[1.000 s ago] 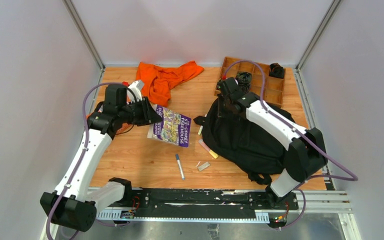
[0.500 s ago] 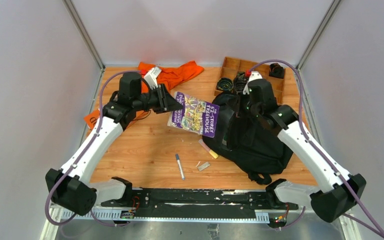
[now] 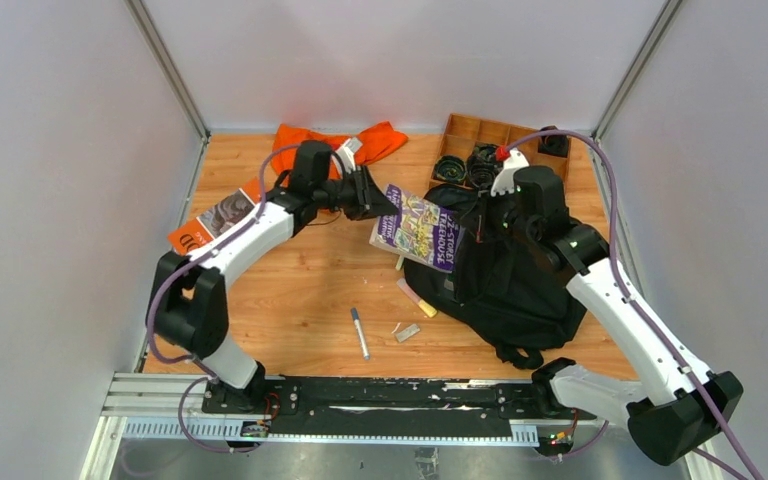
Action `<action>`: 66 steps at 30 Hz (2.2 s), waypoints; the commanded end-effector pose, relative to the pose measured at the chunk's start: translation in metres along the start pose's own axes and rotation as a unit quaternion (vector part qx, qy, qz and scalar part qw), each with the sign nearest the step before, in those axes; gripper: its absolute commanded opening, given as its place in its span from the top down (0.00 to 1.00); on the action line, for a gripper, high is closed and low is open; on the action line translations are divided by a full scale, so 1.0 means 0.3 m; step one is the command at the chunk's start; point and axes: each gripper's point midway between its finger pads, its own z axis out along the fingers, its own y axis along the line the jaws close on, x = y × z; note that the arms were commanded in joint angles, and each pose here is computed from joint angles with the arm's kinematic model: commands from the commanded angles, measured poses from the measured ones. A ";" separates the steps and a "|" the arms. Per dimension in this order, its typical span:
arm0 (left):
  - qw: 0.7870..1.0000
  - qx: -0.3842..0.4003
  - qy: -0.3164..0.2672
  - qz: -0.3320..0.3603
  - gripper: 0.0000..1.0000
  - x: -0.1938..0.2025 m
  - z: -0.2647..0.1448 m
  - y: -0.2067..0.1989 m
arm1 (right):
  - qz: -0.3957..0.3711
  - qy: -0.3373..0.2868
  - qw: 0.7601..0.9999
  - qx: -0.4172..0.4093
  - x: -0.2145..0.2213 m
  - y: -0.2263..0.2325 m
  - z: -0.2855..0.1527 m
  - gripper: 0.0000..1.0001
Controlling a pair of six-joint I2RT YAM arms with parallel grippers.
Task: Pack the student bag
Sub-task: Place the book in the student bag.
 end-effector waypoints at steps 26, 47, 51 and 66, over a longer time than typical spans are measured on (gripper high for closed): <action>0.986 0.104 0.126 -0.030 1.00 0.226 0.515 -0.120 | 0.036 -0.038 0.993 -0.107 -0.071 0.122 0.021 1.00; 0.984 0.013 0.175 0.014 0.14 0.331 0.501 -0.025 | 0.043 -0.043 0.996 -0.065 -0.055 0.072 0.003 1.00; 0.983 -0.036 0.174 0.051 0.14 0.318 0.459 0.009 | 0.045 -0.043 0.996 -0.063 -0.049 0.068 0.002 1.00; 0.976 -0.096 0.139 0.140 0.15 0.196 0.277 -0.094 | 0.058 -0.040 0.997 -0.042 -0.020 0.033 0.004 1.00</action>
